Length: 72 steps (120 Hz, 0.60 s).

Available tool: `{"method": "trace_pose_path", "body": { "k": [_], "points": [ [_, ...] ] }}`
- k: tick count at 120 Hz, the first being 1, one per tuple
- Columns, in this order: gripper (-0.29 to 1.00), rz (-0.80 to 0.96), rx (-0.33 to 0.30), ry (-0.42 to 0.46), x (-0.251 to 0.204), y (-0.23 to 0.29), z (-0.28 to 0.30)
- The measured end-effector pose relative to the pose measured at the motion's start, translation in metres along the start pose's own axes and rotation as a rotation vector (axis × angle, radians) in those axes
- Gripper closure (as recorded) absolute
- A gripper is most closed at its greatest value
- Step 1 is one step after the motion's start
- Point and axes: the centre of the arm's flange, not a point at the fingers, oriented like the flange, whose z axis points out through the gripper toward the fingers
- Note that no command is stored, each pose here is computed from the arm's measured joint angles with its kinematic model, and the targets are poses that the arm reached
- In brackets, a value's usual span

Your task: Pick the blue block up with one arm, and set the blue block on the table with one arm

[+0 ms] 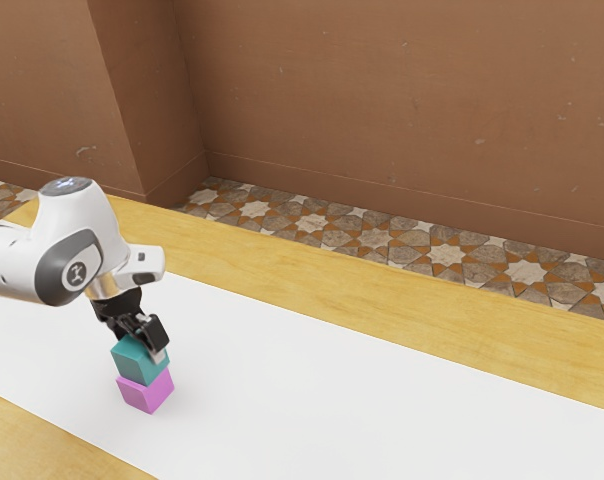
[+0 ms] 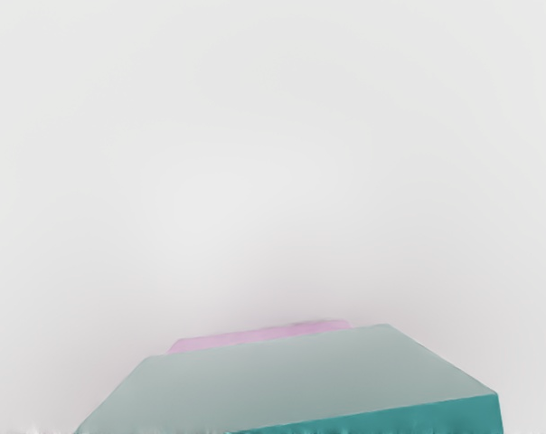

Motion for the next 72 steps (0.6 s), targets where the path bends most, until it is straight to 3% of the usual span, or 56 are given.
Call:
{"method": "trace_pose_path", "body": {
  "k": [72],
  "points": [
    [0.0,-0.018,-0.009,-0.04,-0.002,0.0,0.012]
  ]
}}
